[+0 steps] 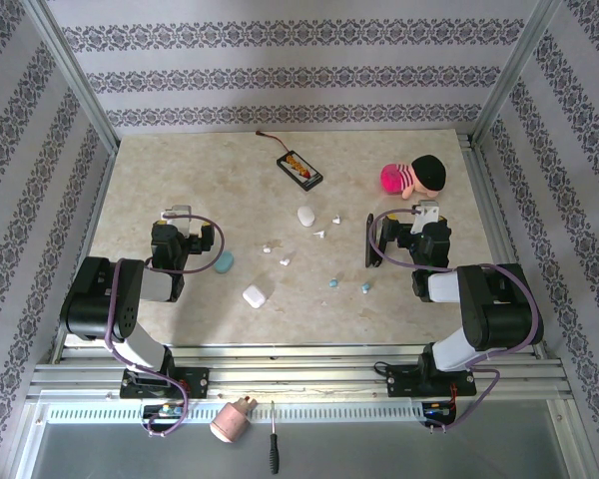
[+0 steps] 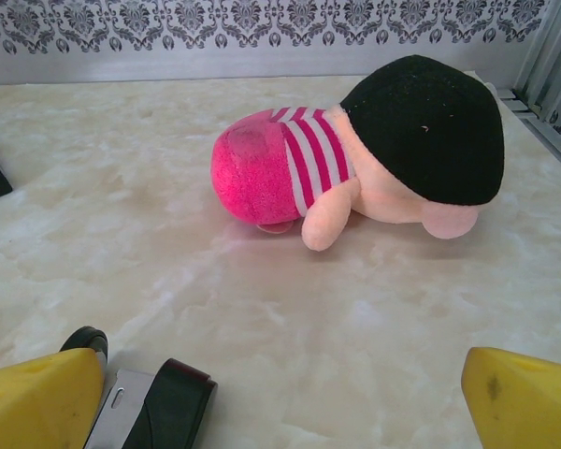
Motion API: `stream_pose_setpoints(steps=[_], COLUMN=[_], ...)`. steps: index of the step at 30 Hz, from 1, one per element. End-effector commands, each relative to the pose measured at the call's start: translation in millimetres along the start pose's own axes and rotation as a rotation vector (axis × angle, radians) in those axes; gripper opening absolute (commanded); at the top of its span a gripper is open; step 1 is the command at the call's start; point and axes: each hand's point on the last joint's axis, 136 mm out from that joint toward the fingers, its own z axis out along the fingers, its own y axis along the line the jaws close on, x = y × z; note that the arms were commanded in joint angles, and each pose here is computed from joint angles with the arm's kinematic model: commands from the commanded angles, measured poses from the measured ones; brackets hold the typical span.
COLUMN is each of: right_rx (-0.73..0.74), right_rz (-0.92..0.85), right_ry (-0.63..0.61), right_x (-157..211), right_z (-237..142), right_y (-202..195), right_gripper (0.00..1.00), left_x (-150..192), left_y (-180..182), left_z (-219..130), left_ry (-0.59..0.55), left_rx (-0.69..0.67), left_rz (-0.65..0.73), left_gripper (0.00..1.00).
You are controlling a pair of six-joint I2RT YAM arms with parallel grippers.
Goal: Insert the wireless bluetooth earbuds into the charging case
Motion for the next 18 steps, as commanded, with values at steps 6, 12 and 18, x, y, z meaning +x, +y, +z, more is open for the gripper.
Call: stream_pose_setpoints(steps=[6,12,18], right_rx=[-0.01,-0.059,-0.181], right_rz=[-0.029,-0.105,-0.072], right_ry=[-0.04,0.017,0.102], right_x=[-18.7,-40.1,-59.3], right_z=[-4.2,-17.4,-29.8], right_y=[3.9,27.6,75.4], right_gripper=[0.98,0.98,0.98], left_x=[-12.8,-51.0,-93.6], left_y=[-1.3,-8.0,-37.0], left_z=[-3.0,-27.1,-48.4], left_ry=[-0.022,-0.047,-0.074], left_rx=[0.013,-0.004,0.082], left_rz=[-0.006,0.049,0.049], left_gripper=[0.99,0.99,0.99])
